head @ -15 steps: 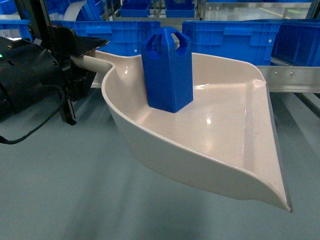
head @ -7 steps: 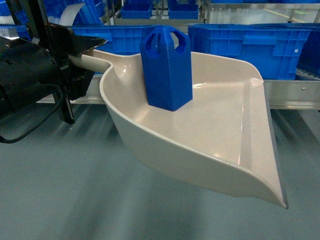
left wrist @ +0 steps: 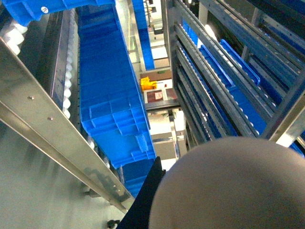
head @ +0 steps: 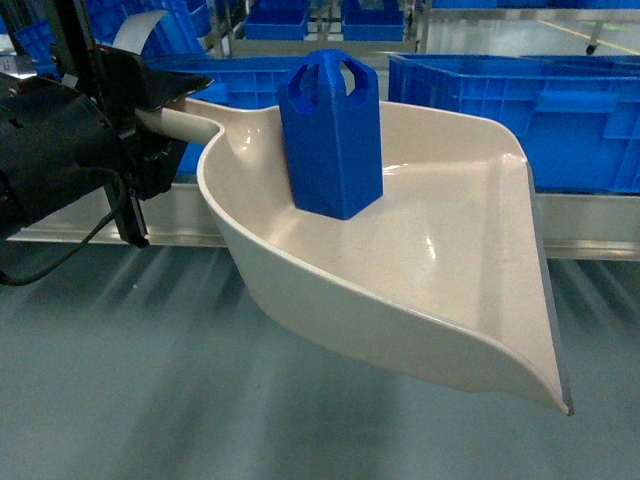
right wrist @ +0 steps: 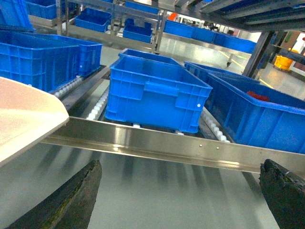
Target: Place part in tray to right shelf
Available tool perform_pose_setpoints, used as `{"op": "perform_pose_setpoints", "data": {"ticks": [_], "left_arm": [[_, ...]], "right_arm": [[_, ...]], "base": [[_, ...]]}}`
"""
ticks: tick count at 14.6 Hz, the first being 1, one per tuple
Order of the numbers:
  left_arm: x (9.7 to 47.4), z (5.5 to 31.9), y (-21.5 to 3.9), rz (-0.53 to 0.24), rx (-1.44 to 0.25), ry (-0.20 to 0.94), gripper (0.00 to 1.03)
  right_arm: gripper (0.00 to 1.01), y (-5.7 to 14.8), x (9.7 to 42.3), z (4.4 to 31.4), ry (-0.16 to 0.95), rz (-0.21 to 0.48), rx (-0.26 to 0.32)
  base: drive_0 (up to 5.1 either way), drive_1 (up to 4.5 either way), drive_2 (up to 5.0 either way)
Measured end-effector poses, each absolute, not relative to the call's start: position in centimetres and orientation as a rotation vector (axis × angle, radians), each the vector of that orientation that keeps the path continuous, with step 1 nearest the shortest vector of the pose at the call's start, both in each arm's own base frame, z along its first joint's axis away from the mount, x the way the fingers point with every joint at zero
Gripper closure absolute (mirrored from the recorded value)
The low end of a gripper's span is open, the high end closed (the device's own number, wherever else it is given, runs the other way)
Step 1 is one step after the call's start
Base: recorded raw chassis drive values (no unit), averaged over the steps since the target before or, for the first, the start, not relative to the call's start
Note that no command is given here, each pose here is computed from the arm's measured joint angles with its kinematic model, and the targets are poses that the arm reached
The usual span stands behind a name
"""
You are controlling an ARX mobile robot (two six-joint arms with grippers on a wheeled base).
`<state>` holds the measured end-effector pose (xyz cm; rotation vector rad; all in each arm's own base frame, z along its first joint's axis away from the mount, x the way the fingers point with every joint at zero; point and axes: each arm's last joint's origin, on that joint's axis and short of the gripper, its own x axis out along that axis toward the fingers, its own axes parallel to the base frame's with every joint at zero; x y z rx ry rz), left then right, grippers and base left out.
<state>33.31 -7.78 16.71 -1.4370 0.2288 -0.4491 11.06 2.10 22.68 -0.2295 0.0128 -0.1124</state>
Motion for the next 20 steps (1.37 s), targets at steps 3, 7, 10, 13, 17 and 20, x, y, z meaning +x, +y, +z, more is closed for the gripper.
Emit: {"op": "perform_pose_setpoints", "data": {"ticks": [3,7,10,13,17,20], "left_arm": [[33.33,16.73,-7.69,-0.446,-1.438,0.223,0.91],[33.28,16.68,-7.92,-0.450,-1.436,0.234,0.91],[33.29,16.68,-7.87,-0.449,-1.436,0.233,0.91],[33.29,16.71,-7.86,-0.449,-1.437,0.229,0.91],[33.29,16.68,-7.87,-0.450,-1.436,0.233,0.91],[33.29,16.69,-7.87,-0.450,-1.437,0.232,0.91]], "right_arm": [[0.03,2.09,11.05,22.70,0.011,-0.113,-0.229],[0.03,2.09,11.05,22.71,0.010,-0.113,-0.229],[0.03,2.09,11.05,22.70,0.011,-0.113,-0.229],[0.03,2.09,11.05,22.71,0.010,-0.114,-0.228],[0.03,2.10,11.07,22.69,0.012,-0.112,-0.229],[0.03,2.09,11.05,22.70,0.011,-0.113,-0.229]], "base": [[-0.8,3.19,-4.8],[0.1,4.13,-3.9],[0.1,4.07,-3.9],[-0.1,3.11,-3.2],[0.0,0.00,0.0],[0.0,0.00,0.0]]}}
